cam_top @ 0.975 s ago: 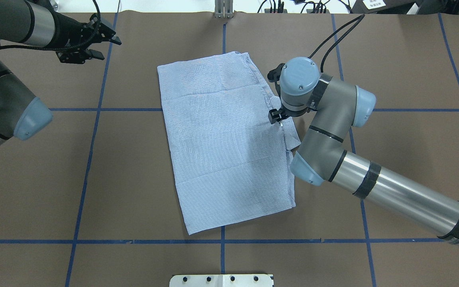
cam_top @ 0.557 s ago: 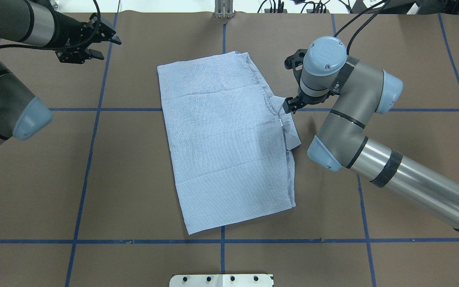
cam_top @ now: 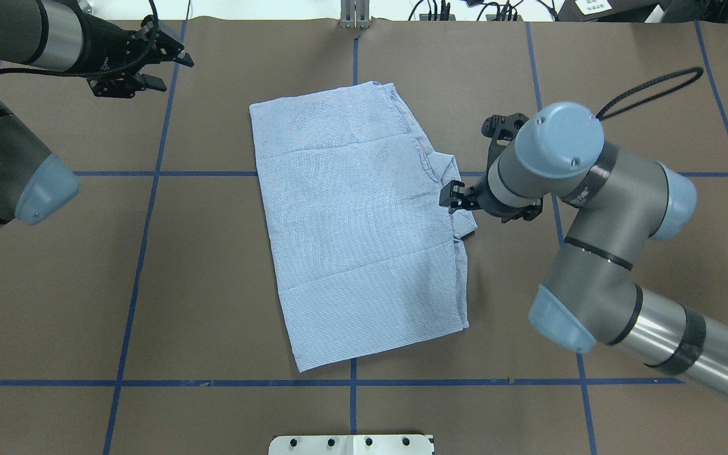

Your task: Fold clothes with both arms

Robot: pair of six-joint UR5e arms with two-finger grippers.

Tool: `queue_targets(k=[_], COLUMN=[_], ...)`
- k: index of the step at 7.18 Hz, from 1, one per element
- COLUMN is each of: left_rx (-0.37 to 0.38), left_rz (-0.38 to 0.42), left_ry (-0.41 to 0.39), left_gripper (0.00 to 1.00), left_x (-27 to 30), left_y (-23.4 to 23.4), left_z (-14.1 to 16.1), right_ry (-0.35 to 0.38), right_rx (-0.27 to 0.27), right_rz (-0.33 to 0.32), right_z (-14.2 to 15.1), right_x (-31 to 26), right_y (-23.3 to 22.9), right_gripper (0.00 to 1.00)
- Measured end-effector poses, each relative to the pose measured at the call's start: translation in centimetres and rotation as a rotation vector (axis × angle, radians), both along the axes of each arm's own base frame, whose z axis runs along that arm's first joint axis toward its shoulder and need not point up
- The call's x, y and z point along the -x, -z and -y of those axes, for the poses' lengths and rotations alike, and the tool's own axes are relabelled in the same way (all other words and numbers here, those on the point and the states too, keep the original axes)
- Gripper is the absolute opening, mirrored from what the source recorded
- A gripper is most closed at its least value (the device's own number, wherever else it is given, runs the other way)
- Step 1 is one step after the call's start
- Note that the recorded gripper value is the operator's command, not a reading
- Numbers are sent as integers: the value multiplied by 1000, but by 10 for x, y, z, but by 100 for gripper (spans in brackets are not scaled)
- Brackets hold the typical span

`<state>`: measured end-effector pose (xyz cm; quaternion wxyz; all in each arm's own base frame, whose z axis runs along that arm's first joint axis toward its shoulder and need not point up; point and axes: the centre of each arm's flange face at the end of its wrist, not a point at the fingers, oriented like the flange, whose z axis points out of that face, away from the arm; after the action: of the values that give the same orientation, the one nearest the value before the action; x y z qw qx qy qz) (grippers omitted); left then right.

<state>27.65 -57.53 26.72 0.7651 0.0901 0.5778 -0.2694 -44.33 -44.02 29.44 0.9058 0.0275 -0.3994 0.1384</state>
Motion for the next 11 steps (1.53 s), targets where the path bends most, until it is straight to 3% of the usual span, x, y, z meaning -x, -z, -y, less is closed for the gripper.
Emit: queue_targets(k=[3, 4, 5, 8, 11], left_rx=[-42, -58, -73, -99, -103], left_rz=[-23, -31, -40, -57, -58], left_ry=[-9, -12, -14, -16, -15], left_gripper=[68, 68, 68, 68, 68], left_x=[8, 8, 9, 15, 18], left_y=[12, 18, 24, 34, 34], left_z=[-21, -26, -30, -43, -49], right_ry=[-364, -447, -493, -549, -545], right_rx=[271, 351, 406, 496, 502], right_rz=[121, 189, 244, 279, 270], right_z=[-88, -104, -113, -139, -163], right_x=[43, 45, 38, 39, 55], right_y=[17, 5, -17, -41, -43], right_gripper=[100, 100, 100, 100, 98])
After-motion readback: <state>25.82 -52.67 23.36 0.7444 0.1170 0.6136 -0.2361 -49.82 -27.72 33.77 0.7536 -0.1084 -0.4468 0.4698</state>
